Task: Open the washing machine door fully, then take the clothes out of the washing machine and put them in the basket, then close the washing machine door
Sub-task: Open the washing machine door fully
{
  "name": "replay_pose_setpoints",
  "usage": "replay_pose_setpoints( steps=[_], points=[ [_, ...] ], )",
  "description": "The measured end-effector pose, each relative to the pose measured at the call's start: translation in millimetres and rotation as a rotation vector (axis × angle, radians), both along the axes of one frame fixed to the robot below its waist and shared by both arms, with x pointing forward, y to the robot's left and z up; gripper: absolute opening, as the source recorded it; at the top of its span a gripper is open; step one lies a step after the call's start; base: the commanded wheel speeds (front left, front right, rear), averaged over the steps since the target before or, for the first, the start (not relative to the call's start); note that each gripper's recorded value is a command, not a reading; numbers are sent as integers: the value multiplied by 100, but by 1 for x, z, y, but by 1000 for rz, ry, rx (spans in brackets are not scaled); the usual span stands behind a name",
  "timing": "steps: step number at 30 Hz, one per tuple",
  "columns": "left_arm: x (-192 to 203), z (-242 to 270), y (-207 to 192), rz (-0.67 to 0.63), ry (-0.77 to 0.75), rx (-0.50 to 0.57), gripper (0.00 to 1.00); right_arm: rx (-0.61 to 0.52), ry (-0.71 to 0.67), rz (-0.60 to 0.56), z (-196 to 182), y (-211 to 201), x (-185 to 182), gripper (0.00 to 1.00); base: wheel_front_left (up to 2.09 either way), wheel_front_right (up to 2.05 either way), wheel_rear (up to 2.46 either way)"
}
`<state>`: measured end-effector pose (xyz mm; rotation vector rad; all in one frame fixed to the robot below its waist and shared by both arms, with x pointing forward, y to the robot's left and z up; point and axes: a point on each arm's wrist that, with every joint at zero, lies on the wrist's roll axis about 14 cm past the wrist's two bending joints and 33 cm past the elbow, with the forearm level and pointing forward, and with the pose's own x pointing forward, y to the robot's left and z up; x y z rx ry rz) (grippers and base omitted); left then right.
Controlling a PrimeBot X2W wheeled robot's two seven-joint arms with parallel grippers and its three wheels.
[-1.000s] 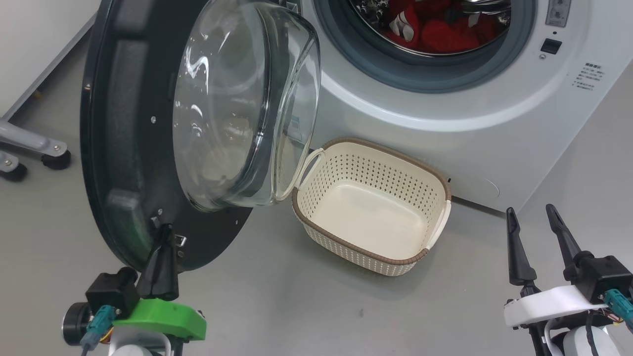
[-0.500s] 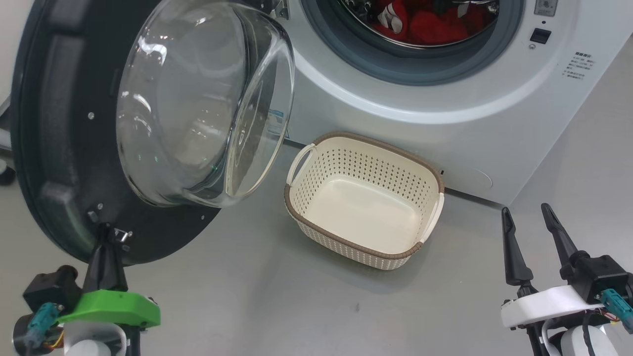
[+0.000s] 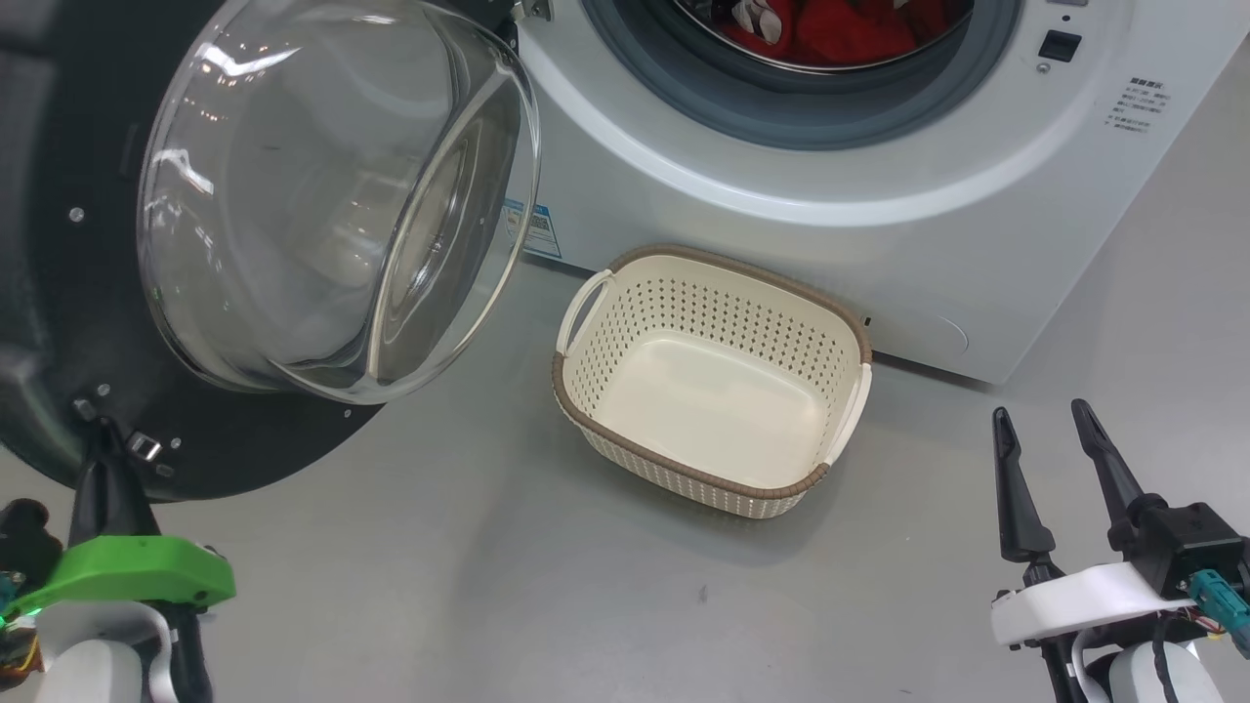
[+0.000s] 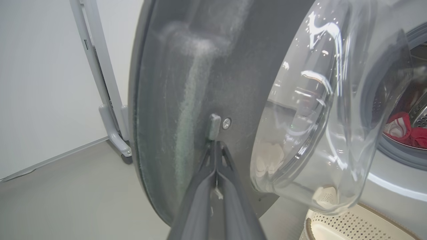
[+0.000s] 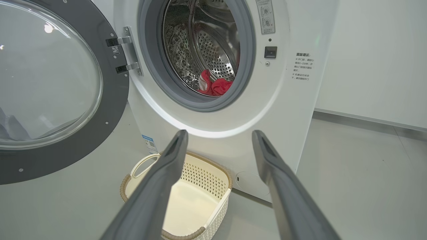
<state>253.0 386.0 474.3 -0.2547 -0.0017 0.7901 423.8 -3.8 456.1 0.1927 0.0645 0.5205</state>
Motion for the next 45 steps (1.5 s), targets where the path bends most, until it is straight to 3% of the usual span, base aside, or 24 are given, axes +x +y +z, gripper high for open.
replay_pose_setpoints(
  steps=[21, 35, 45],
  points=[
    [-7, 5, 37, 102, 10, 18, 0, 6, -6, -2, 2, -1, 3, 100, 0, 0, 0],
    [-8, 8, 16, 69, -22, 22, 0, 7, -32, 7, 13, 2, -2, 100, 0, 0, 0],
    [3, 19, -21, -81, -64, 64, 0, 27, -41, 15, 23, 3, -10, 100, 0, 0, 0]
  ],
)
